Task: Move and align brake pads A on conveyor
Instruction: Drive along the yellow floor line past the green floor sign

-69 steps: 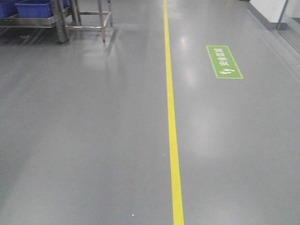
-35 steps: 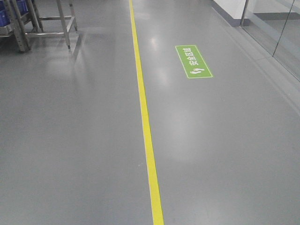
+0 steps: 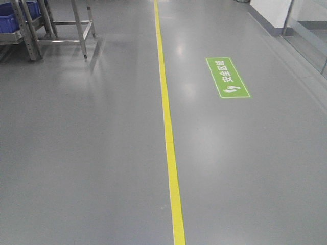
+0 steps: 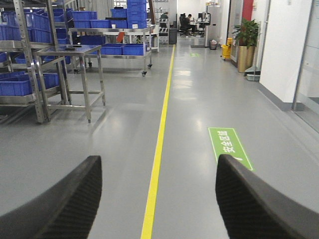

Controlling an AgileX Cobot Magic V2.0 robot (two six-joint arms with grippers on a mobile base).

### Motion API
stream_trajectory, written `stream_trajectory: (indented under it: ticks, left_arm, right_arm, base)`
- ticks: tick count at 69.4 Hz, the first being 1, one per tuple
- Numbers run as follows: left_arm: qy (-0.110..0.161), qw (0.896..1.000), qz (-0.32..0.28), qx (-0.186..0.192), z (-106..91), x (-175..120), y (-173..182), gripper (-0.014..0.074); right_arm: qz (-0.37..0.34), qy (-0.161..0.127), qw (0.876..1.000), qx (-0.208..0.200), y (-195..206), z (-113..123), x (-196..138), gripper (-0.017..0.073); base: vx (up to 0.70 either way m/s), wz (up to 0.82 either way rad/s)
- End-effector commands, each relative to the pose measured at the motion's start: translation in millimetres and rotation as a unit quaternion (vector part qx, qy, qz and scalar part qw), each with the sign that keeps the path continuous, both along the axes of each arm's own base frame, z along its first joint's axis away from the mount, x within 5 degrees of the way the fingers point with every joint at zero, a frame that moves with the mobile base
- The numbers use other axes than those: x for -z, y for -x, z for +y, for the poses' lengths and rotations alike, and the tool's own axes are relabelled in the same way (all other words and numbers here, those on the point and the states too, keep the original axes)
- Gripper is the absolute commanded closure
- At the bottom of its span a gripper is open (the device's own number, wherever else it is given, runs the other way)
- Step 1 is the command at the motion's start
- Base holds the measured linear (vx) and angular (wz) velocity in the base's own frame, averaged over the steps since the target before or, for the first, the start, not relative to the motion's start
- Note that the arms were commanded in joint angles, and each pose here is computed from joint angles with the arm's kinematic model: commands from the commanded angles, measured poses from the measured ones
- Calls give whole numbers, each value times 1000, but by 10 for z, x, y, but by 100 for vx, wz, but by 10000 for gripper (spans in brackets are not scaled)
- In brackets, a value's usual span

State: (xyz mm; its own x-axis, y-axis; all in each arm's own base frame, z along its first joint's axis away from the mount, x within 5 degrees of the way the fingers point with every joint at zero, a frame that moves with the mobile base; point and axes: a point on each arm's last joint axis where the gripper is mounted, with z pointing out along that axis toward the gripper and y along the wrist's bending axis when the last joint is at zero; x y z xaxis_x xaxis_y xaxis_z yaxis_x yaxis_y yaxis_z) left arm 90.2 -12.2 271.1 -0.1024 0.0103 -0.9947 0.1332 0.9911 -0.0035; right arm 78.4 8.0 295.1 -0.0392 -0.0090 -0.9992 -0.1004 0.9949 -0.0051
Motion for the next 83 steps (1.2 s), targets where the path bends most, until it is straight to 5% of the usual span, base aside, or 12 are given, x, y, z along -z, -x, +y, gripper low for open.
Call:
stream_trajectory:
  ticks: [1,83]
  left_arm:
    - [7,999,-49,-2,1,-154,-11,129]
    - [7,999,-49,-2,1,-154,-11,129]
  right_arm:
    - [-44,-2,999,3,-5,-4,-147,96]
    - [-44,-2,999,3,-5,-4,-148,96]
  base:
    - [47,16]
    - [55,3]
